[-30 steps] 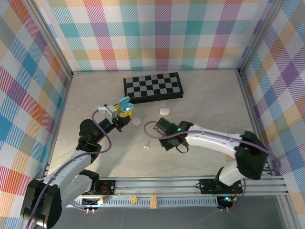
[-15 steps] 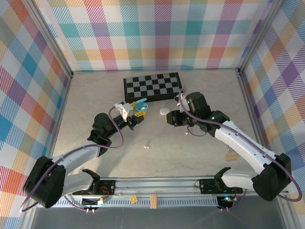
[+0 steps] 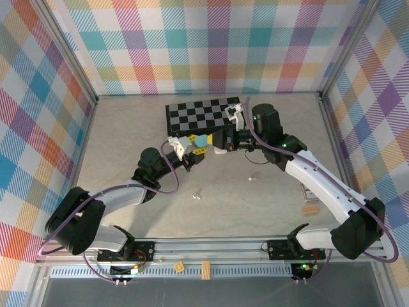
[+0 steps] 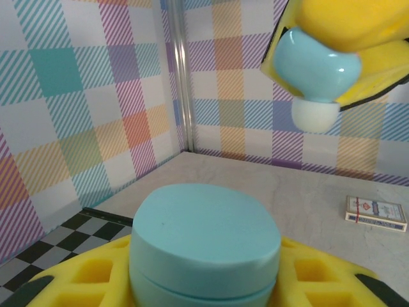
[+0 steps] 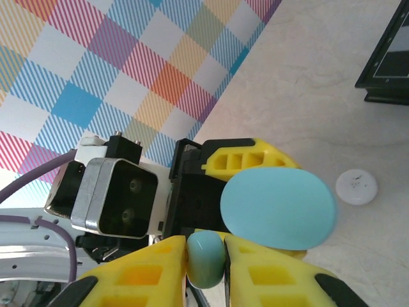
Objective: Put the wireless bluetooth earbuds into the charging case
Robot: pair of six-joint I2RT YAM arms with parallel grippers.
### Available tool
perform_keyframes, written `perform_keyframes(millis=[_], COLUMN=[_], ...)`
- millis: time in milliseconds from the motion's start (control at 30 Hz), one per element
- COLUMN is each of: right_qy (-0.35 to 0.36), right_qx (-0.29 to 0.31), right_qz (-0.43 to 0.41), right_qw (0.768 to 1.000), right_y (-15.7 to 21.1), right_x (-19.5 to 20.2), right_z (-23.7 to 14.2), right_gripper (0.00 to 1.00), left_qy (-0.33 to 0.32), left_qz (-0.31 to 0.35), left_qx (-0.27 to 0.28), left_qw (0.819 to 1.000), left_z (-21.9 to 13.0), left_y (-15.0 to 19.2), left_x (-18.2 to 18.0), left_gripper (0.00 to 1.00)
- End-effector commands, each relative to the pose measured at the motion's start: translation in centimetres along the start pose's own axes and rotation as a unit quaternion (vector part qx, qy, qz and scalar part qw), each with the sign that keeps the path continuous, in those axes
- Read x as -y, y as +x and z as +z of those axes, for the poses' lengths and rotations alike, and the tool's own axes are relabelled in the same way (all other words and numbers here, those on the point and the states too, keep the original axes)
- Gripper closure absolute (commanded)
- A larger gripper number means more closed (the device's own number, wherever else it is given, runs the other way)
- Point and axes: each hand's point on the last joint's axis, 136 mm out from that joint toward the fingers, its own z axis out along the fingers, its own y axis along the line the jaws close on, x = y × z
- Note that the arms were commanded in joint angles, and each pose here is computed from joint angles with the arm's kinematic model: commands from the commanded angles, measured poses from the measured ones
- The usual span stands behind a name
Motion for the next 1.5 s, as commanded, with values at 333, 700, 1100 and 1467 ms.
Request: perform_keyframes(millis=[333, 700, 1100, 1467], right_qy=[0.013, 0.007, -0.019, -0.027], right_qx=[-0.006, -0.021, 0.003, 0.015], right_qz=[0.014, 0.025, 0.0, -0.02], right_qw=[1.0, 0.999, 1.0, 0.999], right_y=[1.9, 2.6, 0.7, -0.8], right_x=[1.6, 2.6, 1.1, -0.3], right_z=[-0.8, 0.3, 0.3, -0.2], right_gripper=[0.78, 0.78, 0.79, 0.79], left_qy=[0.011, 0.079, 0.099, 0.097], left_qz=[-0.015, -0.029, -0.042, -0.037], left_qx=[0.045, 0.051, 0.04, 0.023], left_qw=[0.999, 0.995, 0.993, 0.994], left_z=[0.3, -0.2, -0.7, -0.6], left_y=[-2.7, -4.2, -4.1, -2.7], left_x=[0.2, 2.5, 3.3, 3.3], left_gripper=[0.62, 0.62, 0.62, 0.62])
